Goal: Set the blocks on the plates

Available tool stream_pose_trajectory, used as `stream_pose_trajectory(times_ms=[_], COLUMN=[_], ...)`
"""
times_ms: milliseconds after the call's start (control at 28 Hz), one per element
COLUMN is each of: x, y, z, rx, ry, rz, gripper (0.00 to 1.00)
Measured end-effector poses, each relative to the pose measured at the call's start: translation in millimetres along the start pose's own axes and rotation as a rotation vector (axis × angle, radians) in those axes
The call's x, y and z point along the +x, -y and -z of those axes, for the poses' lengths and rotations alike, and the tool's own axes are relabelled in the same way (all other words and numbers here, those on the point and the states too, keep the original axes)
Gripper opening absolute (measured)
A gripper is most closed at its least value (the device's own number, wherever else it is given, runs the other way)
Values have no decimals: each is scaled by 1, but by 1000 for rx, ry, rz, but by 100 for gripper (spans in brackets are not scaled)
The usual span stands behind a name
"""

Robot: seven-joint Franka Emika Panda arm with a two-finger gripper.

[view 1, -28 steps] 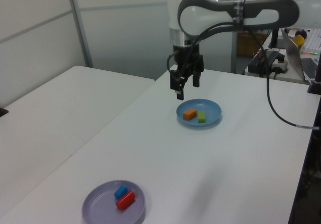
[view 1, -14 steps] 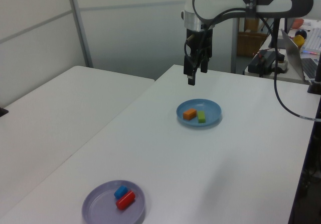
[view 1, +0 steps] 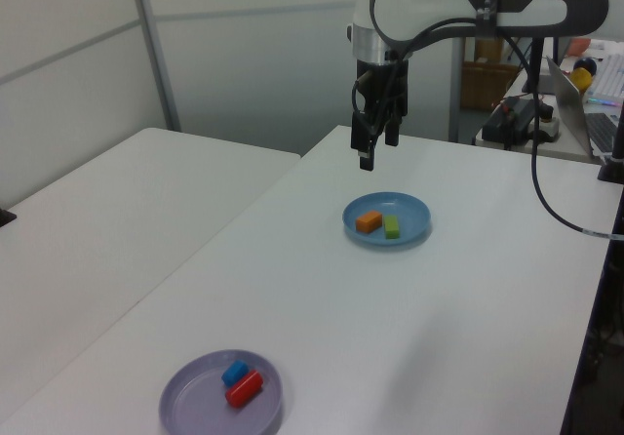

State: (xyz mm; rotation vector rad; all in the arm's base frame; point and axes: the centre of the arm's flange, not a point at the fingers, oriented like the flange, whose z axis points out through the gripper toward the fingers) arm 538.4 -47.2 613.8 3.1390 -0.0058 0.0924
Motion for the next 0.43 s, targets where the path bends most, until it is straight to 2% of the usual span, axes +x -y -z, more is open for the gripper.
stream_pose_trajectory(times_ms=[429], x=[3], y=[21], z=[-7], rx=[5], ry=[13], rz=[38], gripper=[100])
